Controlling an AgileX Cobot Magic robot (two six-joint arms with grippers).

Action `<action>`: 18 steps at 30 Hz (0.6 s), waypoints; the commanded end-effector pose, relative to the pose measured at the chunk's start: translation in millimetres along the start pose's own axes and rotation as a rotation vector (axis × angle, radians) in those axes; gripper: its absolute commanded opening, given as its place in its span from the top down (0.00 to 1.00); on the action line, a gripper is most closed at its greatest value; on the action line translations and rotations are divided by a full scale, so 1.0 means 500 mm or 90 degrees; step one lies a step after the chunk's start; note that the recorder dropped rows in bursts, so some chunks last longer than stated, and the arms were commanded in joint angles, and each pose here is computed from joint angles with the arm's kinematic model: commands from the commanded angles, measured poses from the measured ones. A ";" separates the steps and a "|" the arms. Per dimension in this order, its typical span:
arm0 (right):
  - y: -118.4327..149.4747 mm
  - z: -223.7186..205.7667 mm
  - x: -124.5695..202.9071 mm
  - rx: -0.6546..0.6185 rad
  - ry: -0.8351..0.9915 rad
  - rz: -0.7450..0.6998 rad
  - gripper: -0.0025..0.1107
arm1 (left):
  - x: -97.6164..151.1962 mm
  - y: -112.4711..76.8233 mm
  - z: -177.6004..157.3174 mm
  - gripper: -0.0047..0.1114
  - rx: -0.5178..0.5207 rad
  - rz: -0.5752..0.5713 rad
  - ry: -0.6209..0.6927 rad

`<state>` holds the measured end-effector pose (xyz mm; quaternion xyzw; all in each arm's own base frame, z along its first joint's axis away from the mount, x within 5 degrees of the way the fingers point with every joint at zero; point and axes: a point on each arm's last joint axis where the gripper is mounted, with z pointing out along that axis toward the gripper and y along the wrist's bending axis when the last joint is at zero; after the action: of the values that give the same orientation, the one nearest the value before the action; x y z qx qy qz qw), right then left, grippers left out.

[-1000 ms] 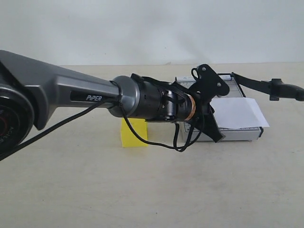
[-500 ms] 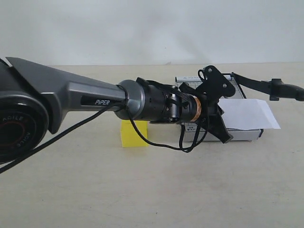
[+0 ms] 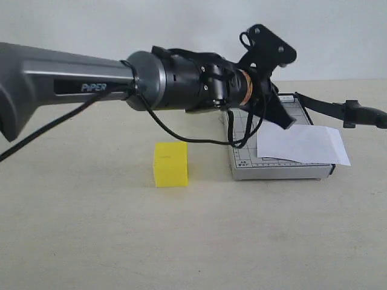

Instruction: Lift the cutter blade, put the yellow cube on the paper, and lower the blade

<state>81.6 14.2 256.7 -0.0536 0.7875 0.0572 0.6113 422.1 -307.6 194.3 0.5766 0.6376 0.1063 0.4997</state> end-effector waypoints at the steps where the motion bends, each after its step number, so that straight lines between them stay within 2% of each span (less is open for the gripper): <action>1: -0.002 0.000 0.001 0.006 -0.006 -0.002 0.98 | -0.007 0.035 -0.045 0.47 -0.014 -0.085 0.041; 3: -0.002 0.000 0.001 0.006 -0.006 -0.002 0.98 | 0.030 0.033 -0.056 0.31 -0.003 -0.138 0.174; 5: -0.002 0.000 0.001 0.006 -0.006 -0.002 0.98 | 0.065 0.030 -0.066 0.30 0.008 -0.159 0.281; 7: -0.002 0.000 0.001 0.006 -0.006 -0.002 0.98 | 0.081 0.025 -0.075 0.30 0.018 -0.171 0.348; 10: -0.002 0.000 0.001 0.006 -0.006 -0.002 0.98 | 0.091 0.009 -0.083 0.30 0.051 -0.226 0.400; 13: -0.002 0.000 0.001 0.006 -0.006 -0.002 0.98 | 0.098 0.011 -0.097 0.30 0.055 -0.227 0.448; 16: -0.002 0.000 0.001 0.006 -0.006 -0.002 0.98 | 0.103 0.026 -0.127 0.30 0.050 -0.239 0.504; 18: -0.002 0.000 0.001 0.006 -0.006 -0.002 0.98 | 0.105 0.039 -0.143 0.30 0.032 -0.290 0.522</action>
<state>81.6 14.2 256.7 -0.0536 0.7875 0.0572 0.6113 391.9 -233.0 205.1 0.3831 0.8773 0.2011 0.2079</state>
